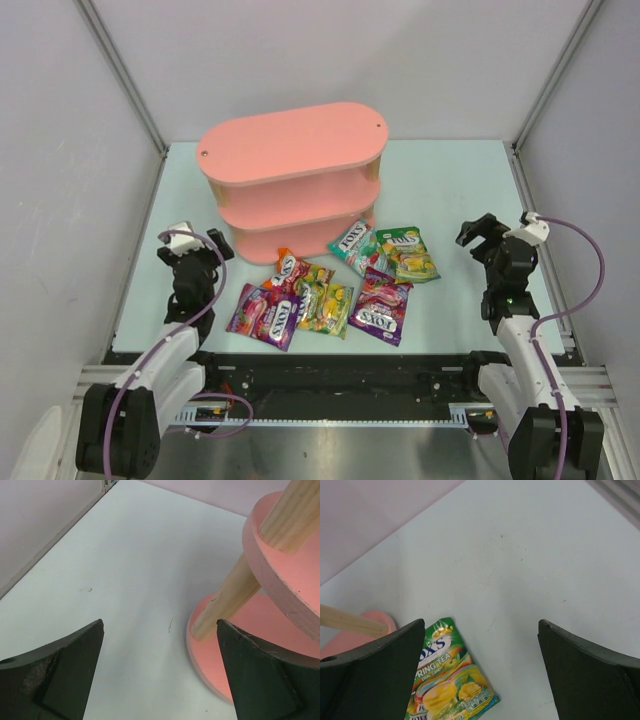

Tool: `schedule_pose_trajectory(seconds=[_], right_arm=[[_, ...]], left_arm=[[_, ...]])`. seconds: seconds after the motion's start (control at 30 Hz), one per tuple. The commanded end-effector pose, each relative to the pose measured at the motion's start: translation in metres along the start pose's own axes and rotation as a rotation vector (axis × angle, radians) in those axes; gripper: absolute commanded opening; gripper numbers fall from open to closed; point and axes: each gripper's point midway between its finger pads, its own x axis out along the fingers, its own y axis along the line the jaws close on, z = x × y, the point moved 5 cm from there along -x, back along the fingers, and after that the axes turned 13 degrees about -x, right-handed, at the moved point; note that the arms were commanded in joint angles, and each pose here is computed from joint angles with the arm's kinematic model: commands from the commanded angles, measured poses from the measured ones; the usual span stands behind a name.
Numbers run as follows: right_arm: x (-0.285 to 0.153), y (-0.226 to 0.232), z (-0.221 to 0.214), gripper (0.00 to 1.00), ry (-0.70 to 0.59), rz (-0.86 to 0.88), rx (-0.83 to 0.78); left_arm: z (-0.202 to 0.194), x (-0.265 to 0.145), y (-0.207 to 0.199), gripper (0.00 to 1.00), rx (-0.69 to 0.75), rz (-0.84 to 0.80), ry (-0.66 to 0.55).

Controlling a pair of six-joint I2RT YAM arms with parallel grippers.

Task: Place and organize the candy bags onto the shelf

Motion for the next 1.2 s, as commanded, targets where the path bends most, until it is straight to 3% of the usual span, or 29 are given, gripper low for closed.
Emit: schedule_pose_trajectory(seconds=[0.0, 0.2, 0.47, 0.77, 1.0, 1.17], right_arm=[[-0.004, 0.015, 0.011, 1.00, 0.013, 0.092, 0.032], [-0.006, 0.018, 0.007, 1.00, 0.043, 0.118, 0.016], [-0.007, 0.018, 0.005, 1.00, 0.055, 0.121, 0.011], [-0.008, 0.019, 0.006, 1.00, 0.049, 0.126, 0.015], [-0.015, 0.023, 0.006, 1.00, 0.056, 0.161, 0.010], [-0.016, 0.021, 0.002, 1.00, 0.077, 0.135, 0.046]], left_arm=[[0.010, -0.005, -0.004, 1.00, -0.045, 0.012, 0.011], [0.015, -0.007, -0.019, 1.00, -0.144, -0.084, -0.015], [0.013, 0.040, -0.049, 1.00, -0.125, -0.092, 0.092], [0.016, 0.070, -0.066, 1.00, -0.128, -0.089, 0.118], [0.007, 0.040, -0.054, 0.99, -0.194, -0.062, 0.186], [-0.001, 0.005, -0.046, 1.00, -0.340, -0.070, 0.213]])
